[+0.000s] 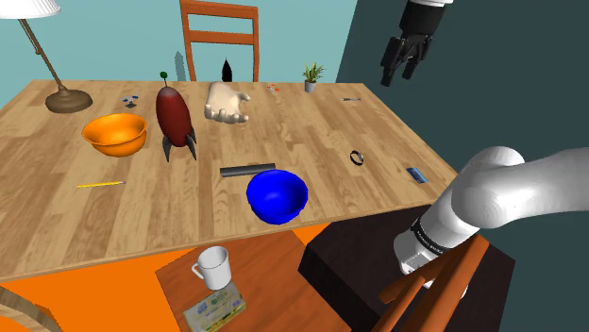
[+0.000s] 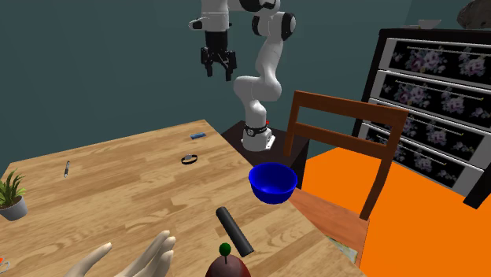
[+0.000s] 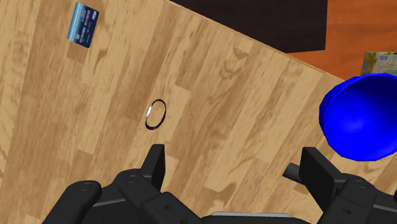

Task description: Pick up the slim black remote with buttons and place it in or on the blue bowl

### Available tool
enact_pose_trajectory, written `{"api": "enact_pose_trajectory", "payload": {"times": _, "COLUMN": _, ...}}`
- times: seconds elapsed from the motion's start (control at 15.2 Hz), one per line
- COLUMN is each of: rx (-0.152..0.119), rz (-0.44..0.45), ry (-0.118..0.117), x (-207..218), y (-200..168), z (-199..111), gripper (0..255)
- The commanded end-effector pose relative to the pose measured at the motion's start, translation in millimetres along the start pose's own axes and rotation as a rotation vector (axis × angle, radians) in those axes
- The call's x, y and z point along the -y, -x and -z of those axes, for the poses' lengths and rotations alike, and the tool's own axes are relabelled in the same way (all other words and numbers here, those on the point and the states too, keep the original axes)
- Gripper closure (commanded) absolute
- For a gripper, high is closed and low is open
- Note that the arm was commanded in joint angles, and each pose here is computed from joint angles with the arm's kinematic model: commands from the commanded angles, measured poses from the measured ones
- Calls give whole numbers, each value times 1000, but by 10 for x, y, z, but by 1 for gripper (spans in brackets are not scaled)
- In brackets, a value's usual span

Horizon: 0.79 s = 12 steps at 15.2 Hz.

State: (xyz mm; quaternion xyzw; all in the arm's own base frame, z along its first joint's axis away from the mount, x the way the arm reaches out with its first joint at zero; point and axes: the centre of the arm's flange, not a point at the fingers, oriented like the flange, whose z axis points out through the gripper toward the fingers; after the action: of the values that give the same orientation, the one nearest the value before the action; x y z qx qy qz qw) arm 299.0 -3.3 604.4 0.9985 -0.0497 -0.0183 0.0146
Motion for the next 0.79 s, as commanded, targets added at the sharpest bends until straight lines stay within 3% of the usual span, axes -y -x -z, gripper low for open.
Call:
{"api": "enact_pose_trajectory", "payload": {"times": 0.0, "rx": 0, "rz": 0, "ry": 0, "x": 0, "y": 0, "z": 0, "gripper": 0}}
{"api": "enact_pose_trajectory", "payload": {"times": 0.73, "rx": 1, "rz": 315, "ry": -22, "x": 341, "y": -1028, "z": -958, "gripper": 0}}
